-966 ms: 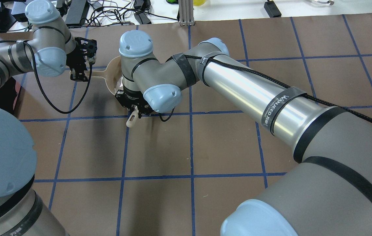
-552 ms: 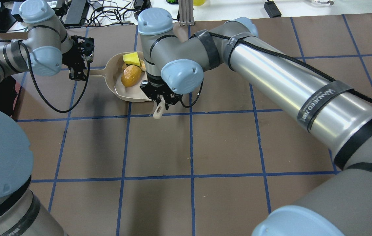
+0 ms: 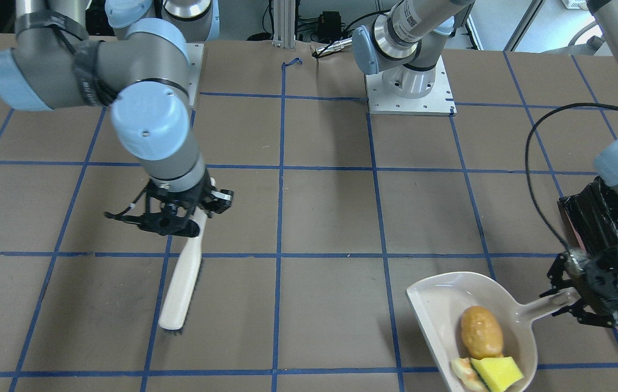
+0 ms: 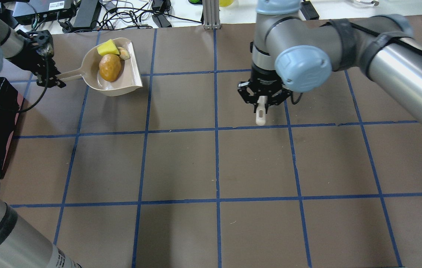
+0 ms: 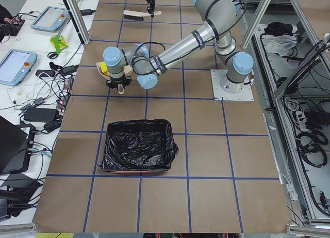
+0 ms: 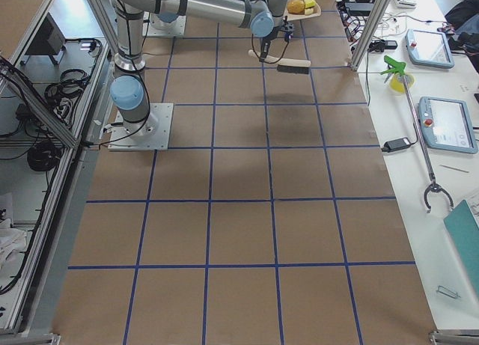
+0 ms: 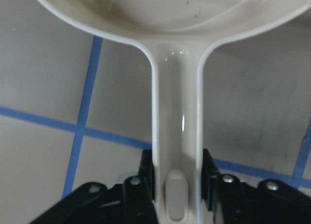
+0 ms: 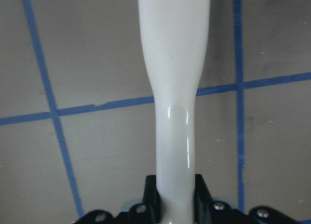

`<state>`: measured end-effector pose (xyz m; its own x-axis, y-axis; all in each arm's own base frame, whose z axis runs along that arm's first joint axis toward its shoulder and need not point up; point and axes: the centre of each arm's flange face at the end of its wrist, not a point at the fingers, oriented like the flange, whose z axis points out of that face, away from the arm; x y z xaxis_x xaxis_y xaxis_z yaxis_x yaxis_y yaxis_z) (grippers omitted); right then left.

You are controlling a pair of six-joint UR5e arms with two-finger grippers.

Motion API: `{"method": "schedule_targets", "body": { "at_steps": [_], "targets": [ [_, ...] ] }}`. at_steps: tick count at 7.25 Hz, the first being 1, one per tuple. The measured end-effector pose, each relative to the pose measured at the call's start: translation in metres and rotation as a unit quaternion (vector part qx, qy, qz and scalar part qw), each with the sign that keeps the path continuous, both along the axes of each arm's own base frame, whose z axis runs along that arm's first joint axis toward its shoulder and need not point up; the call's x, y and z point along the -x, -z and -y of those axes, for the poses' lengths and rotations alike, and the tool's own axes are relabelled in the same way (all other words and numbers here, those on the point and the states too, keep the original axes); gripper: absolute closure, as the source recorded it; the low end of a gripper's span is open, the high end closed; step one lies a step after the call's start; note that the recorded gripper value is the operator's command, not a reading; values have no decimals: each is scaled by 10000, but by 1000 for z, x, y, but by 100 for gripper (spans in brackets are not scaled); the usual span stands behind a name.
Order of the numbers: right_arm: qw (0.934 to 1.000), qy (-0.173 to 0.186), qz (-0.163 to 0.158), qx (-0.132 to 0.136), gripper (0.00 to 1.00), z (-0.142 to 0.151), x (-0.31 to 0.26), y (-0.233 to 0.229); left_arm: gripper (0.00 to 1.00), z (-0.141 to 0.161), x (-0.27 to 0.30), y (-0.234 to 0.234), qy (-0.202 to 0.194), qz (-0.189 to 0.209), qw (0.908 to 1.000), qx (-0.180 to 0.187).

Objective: Sweep and dump trash into bin
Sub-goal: 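Lift the dustpan toward the bin with the left gripper while the right withdraws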

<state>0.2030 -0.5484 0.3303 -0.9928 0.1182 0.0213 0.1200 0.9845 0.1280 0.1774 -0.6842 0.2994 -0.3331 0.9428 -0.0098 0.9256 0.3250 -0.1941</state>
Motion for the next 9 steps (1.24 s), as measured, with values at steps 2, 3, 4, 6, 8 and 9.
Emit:
{"method": "schedule_targets", "body": {
  "at_steps": [2,3,4,6,8,9],
  "targets": [
    [9996,-232,-51,-137,100,-16,85,1,98,-5,-70,-59,-297,-79,9993,-198],
    [9993,-309,-101,-172,100,-19,114,2,98,-16,-106,-80,-269,-29,9994,-200],
    [9993,-298,-109,-202,100,-18,144,3,99,-34,-148,-93,-225,50,9996,-152],
    [9989,-408,26,-220,100,-16,203,12,100,-83,-240,-111,15,295,9996,40],
    [9985,-536,51,-19,100,-12,250,34,100,-135,-320,-129,330,695,9970,123],
    [9984,-562,48,33,100,-9,266,48,100,-153,-354,-131,521,858,9948,183]
  ]
}}
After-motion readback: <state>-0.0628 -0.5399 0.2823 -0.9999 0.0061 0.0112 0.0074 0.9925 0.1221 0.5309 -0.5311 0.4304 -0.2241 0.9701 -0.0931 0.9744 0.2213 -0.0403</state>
